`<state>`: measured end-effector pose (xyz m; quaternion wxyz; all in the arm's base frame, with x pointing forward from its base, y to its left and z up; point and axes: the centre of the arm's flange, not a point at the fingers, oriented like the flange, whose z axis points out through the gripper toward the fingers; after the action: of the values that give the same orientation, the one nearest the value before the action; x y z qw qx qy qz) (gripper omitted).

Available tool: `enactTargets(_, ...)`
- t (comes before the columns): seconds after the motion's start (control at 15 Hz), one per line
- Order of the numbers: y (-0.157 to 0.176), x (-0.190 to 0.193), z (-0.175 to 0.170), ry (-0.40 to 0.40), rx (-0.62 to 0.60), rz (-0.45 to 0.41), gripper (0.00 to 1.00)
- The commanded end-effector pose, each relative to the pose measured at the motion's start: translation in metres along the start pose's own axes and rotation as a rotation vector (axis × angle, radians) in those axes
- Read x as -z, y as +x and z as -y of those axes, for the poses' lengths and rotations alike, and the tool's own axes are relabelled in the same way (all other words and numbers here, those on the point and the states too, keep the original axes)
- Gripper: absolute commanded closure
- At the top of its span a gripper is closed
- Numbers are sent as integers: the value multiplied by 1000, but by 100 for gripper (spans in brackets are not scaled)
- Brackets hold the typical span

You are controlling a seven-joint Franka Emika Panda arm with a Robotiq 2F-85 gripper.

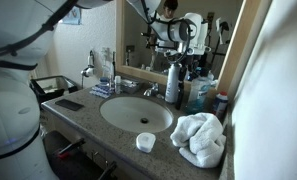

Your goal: Push the nozzle on the black bottle then place it on the left side of the counter

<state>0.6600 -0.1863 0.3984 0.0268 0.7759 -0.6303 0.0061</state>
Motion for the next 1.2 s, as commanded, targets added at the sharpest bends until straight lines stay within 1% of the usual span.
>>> enactTargets(0.0,-5,25,-11,35,-5,-12,88)
enactTargets(0.4,-10,73,-27,73,-10,-37,88)
enactTargets(0.6,-12,95,-41,64,-11,-43,88)
enactTargets(0.73,-17,106,-53,36,0,-49,88)
enactTargets(0.87,-25,115,-65,12,20,-46,88)
enactTargets(1.0,-42,124,-79,-10,48,-50,88)
enactTargets(1.13,-63,130,-93,-15,87,-52,88)
